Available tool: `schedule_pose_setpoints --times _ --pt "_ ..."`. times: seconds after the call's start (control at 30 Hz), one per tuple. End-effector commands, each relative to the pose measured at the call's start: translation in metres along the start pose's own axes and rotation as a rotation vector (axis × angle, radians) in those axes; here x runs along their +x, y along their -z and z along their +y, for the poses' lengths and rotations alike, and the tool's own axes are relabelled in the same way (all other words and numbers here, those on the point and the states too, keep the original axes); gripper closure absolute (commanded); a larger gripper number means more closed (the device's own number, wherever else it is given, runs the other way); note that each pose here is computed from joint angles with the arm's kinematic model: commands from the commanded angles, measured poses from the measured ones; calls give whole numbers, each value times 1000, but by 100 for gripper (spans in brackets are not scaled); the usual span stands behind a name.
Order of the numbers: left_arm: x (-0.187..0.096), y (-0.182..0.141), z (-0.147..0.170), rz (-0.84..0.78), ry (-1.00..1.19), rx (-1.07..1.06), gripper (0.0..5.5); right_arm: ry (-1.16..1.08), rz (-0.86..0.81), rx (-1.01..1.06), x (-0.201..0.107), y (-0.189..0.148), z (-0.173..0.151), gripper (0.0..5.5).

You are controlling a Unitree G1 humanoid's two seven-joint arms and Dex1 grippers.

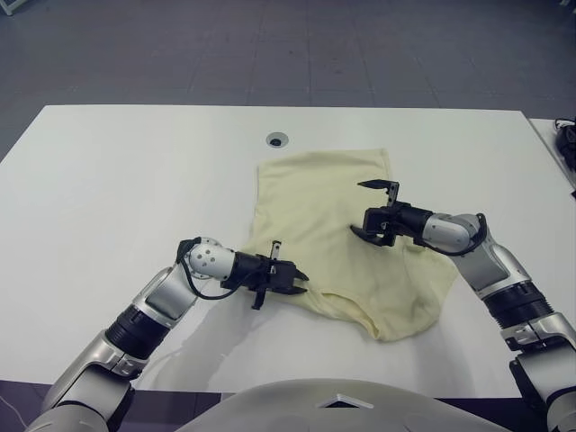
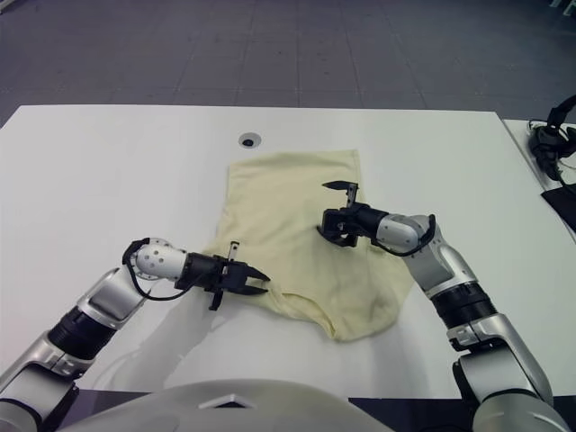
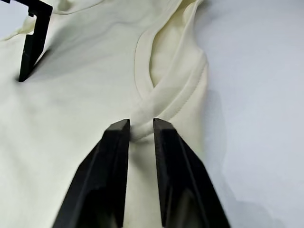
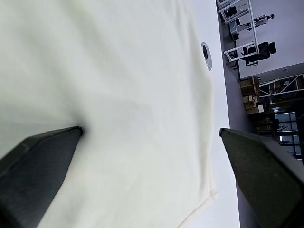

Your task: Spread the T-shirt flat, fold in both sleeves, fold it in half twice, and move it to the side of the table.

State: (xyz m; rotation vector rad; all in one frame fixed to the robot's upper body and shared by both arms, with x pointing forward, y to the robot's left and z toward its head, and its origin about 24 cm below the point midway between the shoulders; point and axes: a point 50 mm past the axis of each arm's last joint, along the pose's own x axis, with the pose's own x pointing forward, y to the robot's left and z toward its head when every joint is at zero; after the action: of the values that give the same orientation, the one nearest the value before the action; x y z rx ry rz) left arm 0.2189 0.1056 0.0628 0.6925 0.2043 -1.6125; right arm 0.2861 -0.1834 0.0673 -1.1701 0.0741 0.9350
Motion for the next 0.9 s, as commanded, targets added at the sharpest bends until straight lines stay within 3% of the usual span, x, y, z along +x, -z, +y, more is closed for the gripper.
schedule_pose_setpoints --times 0.03,0.43,0.9 --pt "4 3 -3 12 24 -4 531 -169 84 46 4 14 43 10" --pt "1 1 -3 2 10 0 549 -164 80 46 4 14 43 10" --pt "-36 -20 -7 -68 -66 9 549 -166 83 47 4 14 44 10"
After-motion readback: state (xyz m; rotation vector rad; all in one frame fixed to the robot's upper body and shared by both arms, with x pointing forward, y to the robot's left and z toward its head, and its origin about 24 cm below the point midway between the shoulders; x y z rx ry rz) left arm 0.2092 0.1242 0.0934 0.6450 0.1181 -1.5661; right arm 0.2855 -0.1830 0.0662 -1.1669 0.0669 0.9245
